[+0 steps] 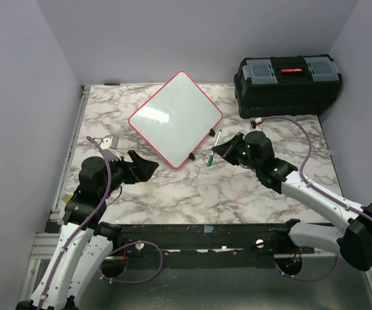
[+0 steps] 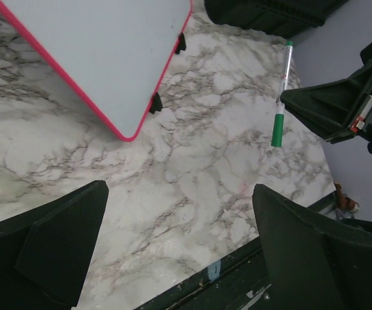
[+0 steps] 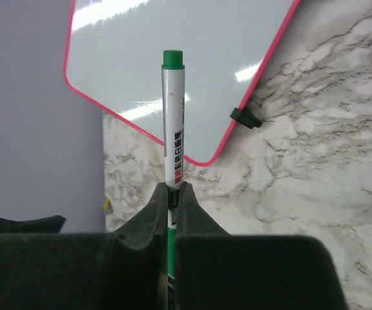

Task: Write a sentence on the whiteboard
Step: Pass from the right arm to the left, then open the whiteboard marker from the pen cap.

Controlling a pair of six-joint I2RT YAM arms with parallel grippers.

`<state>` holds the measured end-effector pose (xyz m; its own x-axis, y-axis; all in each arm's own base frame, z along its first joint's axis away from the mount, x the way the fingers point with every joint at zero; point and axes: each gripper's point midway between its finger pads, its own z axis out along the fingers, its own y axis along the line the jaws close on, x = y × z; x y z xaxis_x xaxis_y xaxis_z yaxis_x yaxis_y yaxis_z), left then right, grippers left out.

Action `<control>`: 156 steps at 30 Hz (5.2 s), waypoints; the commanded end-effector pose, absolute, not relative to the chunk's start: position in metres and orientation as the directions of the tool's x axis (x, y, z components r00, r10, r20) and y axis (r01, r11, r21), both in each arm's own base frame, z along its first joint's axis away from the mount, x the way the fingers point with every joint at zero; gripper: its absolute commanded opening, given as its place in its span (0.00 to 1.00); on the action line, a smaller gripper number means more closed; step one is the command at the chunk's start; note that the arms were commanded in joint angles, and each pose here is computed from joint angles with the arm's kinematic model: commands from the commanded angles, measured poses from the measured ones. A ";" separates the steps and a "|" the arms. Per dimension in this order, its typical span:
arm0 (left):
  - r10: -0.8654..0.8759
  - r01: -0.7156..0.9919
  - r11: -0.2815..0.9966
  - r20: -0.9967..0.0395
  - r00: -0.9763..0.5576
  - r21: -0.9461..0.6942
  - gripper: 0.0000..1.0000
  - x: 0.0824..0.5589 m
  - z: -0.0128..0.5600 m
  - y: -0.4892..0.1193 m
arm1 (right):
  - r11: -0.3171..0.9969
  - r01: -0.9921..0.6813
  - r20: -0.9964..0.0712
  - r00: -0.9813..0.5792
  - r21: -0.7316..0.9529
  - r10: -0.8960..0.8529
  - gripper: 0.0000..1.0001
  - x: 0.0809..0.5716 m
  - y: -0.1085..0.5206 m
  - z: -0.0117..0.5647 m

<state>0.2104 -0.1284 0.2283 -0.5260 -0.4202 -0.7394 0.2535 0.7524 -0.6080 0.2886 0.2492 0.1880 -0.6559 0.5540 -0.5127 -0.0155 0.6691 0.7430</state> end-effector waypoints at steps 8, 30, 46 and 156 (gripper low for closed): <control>-0.457 0.472 0.542 -0.715 -0.528 -0.695 0.89 0.209 0.265 -0.198 | 0.487 0.053 -0.389 -0.528 0.872 0.755 0.01 0.304 0.245 0.242; -0.451 0.593 0.455 -0.746 -0.490 -0.664 0.75 0.231 0.287 -0.281 | 0.386 0.069 -0.297 -0.521 0.920 0.800 0.01 0.307 0.252 0.262; -0.416 0.634 0.409 -0.752 -0.511 -0.657 0.62 0.252 0.291 -0.323 | 0.392 0.067 -0.296 -0.545 0.917 0.785 0.01 0.304 0.256 0.263; 0.205 0.874 0.213 -0.855 -0.476 -0.436 0.00 0.143 0.354 -0.254 | -0.159 -0.867 -0.877 -0.481 0.473 0.015 0.25 0.153 0.325 0.363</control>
